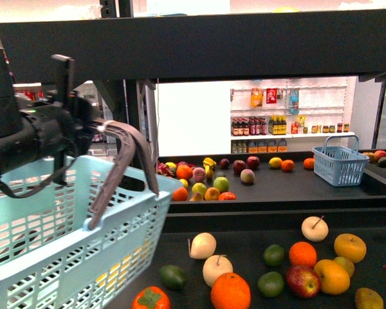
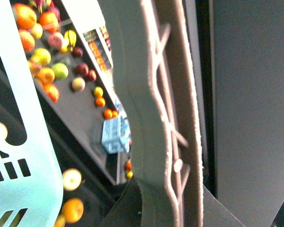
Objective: Pick lemon from shelf
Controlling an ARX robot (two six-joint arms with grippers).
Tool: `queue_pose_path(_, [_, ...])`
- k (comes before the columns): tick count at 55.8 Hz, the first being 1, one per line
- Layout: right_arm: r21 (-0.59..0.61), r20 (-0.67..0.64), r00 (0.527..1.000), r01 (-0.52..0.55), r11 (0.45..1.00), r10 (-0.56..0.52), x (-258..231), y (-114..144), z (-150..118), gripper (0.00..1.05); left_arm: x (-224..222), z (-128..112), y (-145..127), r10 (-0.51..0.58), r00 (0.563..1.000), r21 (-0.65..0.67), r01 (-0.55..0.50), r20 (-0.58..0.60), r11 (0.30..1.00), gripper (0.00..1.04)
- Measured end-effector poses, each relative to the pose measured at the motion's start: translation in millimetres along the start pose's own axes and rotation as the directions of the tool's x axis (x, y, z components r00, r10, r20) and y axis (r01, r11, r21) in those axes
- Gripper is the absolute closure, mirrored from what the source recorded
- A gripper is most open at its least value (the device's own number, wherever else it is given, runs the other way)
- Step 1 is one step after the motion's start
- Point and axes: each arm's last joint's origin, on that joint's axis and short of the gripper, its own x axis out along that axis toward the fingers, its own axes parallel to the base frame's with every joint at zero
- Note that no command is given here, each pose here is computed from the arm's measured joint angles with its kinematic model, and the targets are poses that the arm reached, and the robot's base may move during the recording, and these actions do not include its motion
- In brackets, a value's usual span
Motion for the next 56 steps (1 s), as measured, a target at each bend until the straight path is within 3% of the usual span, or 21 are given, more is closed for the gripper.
queue_pose_path(12, [0.000, 0.000, 1.000, 0.000, 1.000, 0.000, 0.0, 0.0, 0.0, 0.07, -21.6, 68.5, 20.0, -0.045, 0.971, -0.046, 0.058, 0.234, 0.997, 0.97])
queue_pose_path(28, [0.000, 0.000, 1.000, 0.000, 1.000, 0.000, 0.0, 0.0, 0.0, 0.07, -59.8, 138.5, 54.1, -0.035, 0.911, -0.026, 0.050, 0.410, 0.998, 0.97])
queue_pose_path(44, [0.000, 0.000, 1.000, 0.000, 1.000, 0.000, 0.0, 0.0, 0.0, 0.07, -89.3, 160.1, 75.2, -0.046, 0.902, -0.044, 0.072, 0.429, 0.996, 0.97])
queue_pose_path(56, [0.000, 0.000, 1.000, 0.000, 1.000, 0.000, 0.0, 0.0, 0.0, 0.07, -102.9, 161.8, 85.9, -0.057, 0.906, -0.049, 0.085, 0.419, 0.995, 0.97])
